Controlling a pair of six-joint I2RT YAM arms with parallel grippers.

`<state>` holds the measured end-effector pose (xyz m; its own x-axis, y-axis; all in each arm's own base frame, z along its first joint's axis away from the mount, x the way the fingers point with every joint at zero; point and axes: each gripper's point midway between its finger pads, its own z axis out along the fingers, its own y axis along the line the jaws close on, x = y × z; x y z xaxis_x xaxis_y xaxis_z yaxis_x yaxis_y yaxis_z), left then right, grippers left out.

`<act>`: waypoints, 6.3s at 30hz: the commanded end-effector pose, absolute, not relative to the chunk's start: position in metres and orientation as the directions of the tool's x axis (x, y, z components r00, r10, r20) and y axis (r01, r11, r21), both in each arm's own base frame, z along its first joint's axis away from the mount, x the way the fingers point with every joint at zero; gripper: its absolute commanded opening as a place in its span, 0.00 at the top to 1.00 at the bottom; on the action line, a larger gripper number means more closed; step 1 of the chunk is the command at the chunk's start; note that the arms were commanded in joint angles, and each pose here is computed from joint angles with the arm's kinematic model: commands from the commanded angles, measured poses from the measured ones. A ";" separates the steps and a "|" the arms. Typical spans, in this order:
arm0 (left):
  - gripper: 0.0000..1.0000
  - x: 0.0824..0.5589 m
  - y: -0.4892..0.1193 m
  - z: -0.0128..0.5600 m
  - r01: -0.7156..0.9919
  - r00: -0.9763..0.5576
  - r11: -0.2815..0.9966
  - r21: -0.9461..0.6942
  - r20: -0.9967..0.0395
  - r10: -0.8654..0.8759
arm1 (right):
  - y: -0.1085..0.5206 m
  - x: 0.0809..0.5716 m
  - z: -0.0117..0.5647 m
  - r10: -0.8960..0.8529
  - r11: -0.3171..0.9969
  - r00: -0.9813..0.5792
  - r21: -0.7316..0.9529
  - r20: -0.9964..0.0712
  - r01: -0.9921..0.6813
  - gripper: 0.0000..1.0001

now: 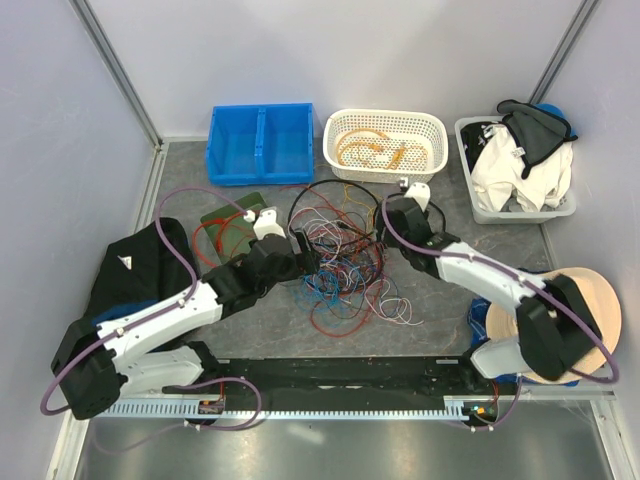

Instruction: Untangle the cables

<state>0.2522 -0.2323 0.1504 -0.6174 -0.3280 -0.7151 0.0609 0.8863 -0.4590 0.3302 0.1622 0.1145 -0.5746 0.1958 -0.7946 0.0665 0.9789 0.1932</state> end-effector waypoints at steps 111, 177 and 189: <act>0.01 0.237 -0.246 0.416 0.704 0.143 0.656 -0.271 -0.851 -0.505 | 0.202 0.231 0.423 0.430 0.713 -0.277 0.511 -0.859 -0.480 1.00; 0.98 0.273 -0.351 0.477 0.807 -0.109 0.546 -0.223 -0.966 -0.234 | 0.190 0.249 0.400 0.409 0.779 -0.105 0.406 -0.907 -0.477 0.30; 0.98 0.292 -0.351 0.425 0.758 -0.125 0.631 -0.168 -0.986 -0.112 | 0.171 0.234 0.452 0.366 0.805 -0.025 0.329 -0.930 -0.493 0.27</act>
<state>0.2930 -0.3512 0.4312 -0.1476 -0.1439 -0.9785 0.7450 0.6345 -0.2057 0.2272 0.1795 0.4450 -0.0643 0.4266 -0.9021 -0.5300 0.7514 0.3932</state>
